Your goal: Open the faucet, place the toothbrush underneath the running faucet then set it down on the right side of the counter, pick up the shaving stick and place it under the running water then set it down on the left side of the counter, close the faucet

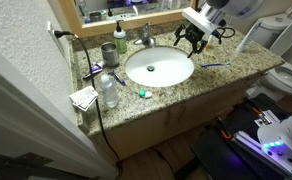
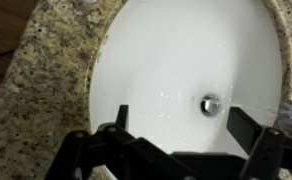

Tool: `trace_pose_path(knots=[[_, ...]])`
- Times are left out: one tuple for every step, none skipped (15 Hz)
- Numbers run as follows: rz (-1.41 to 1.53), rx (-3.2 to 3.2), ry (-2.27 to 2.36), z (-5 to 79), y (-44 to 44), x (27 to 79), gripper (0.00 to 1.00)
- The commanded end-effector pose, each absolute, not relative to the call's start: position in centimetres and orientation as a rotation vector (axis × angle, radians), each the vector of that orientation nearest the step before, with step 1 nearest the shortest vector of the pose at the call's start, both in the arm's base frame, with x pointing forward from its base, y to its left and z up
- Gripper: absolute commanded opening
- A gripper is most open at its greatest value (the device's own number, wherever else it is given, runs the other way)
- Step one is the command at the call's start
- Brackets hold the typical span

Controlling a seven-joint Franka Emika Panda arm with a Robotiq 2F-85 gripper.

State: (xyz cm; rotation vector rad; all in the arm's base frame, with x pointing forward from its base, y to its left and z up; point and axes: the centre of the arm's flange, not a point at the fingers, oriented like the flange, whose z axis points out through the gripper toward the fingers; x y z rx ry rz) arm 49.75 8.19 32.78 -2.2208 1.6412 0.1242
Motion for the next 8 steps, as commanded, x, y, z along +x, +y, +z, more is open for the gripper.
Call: trace_pose_path(knots=[[0.110,-2.449,1.473,33.7,15.1,51.9,1.00],[0.103,-2.518,1.419,34.1,17.5,52.2,1.00],[0.091,-2.582,1.360,34.6,19.9,52.3,1.00],[0.074,-2.637,1.284,35.1,21.5,52.1,1.00],[0.062,-2.662,1.185,35.4,21.9,52.0,1.00],[0.055,-2.596,1.304,34.9,20.8,50.3,1.00],[0.050,-2.614,1.254,35.3,22.1,50.4,1.00],[0.050,-2.624,1.229,35.5,22.6,50.5,1.00]])
